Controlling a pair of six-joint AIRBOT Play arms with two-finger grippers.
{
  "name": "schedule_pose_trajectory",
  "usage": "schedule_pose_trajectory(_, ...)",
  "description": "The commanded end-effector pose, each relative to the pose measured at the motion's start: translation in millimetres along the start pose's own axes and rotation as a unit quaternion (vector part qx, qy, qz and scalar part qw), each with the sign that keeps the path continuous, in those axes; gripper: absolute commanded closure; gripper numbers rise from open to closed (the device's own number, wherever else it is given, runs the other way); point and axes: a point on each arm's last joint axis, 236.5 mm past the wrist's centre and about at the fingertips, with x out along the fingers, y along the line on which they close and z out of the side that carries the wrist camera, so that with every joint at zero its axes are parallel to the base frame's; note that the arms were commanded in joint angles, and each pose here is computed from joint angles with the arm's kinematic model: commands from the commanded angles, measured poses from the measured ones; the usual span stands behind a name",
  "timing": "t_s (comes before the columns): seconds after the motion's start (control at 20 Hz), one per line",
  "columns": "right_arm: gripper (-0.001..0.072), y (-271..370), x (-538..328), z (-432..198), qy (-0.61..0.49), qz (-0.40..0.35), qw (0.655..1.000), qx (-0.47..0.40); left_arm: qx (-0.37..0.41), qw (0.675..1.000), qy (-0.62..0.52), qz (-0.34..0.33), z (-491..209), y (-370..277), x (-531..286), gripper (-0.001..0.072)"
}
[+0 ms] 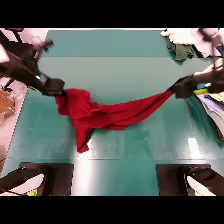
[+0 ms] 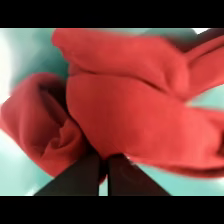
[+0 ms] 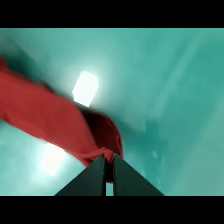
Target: Fold the shirts.
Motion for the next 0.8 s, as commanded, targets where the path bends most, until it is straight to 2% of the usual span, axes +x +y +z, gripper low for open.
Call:
schedule_pose_trajectory(0.0, 0.069, -22.6, 37.2, -34.0, 0.054, -0.033, 0.998, 0.02, -0.024, 0.99, -0.036, 0.138, 19.5, 81.0, 51.0, 0.0675)
schedule_pose_trajectory(0.1, 0.0691, -24.4, 44.1, -38.3, 0.057, -0.034, 0.997, 0.026, -0.019, 0.986, -0.116, 0.118, 65.4, 76.4, 63.7, 0.0675)
schedule_pose_trajectory(0.25, 0.0691, -37.1, 55.6, -48.8, 0.067, -0.057, 0.995, 0.039, -0.066, 0.978, -0.199, 0.008, 115.6, 37.4, 86.6, 0.0675)
schedule_pose_trajectory(0.35, 0.0691, -37.5, 62.0, -60.3, 0.084, -0.057, 0.994, 0.042, -0.097, 0.974, -0.2, -0.041, 126.1, 21.0, 112.3, 0.0675)
schedule_pose_trajectory(0.5, 0.0691, -26.5, 65.3, -62.9, 0.088, -0.047, 0.994, 0.033, -0.083, 0.98, -0.156, -0.09, 116.9, -9.1, 164.8, 0.0674)
schedule_pose_trajectory(0.75, 0.069, -22.9, 67.0, -58.0, 0.077, -0.047, 0.996, 0.025, -0.067, 0.985, -0.13, -0.089, 106.0, -12.6, 180.8, 0.0675)
